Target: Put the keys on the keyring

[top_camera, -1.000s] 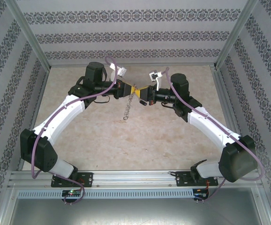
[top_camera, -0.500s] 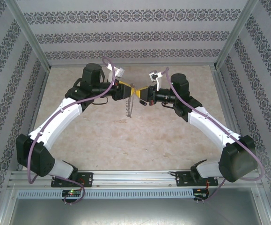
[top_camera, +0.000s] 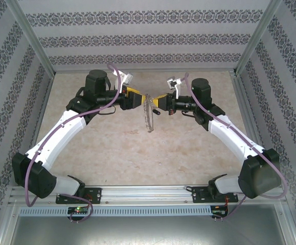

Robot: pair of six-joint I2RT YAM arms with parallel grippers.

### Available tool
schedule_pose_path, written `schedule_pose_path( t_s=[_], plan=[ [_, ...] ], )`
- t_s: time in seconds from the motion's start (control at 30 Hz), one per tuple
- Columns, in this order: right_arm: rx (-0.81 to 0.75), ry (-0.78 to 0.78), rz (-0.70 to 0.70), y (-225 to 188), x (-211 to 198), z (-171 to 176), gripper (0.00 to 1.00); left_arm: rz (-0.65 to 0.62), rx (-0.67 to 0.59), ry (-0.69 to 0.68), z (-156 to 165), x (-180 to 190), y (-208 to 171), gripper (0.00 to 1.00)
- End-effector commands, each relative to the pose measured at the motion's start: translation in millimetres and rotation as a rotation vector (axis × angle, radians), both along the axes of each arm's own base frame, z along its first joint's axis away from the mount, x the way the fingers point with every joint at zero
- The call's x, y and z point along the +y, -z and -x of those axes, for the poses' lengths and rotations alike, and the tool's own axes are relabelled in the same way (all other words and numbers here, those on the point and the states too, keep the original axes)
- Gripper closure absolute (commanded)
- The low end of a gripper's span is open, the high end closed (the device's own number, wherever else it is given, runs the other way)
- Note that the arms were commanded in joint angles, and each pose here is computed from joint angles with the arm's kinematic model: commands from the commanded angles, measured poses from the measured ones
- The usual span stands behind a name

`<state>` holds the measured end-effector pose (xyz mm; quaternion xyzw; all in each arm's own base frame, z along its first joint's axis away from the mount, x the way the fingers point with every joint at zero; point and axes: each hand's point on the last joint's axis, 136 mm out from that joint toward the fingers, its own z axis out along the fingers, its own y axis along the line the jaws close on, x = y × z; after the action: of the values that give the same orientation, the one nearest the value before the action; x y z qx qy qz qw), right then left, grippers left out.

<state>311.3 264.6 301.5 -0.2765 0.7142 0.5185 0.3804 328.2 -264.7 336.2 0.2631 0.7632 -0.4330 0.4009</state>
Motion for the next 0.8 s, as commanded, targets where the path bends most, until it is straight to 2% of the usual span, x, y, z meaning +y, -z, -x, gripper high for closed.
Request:
schedule_pose_path(
  t_s=[0.0, 0.77],
  plan=[
    [-0.094, -0.075, -0.045, -32.0, 2.8, 9.9, 1.00, 0.001, 0.007, 0.066, 6.1, -8.1, -3.4, 0.47],
    [-0.089, -0.146, -0.056, -34.4, 16.0, 20.3, 1.00, 0.045, 0.060, 0.179, 5.4, -25.9, -6.0, 0.51]
  ],
)
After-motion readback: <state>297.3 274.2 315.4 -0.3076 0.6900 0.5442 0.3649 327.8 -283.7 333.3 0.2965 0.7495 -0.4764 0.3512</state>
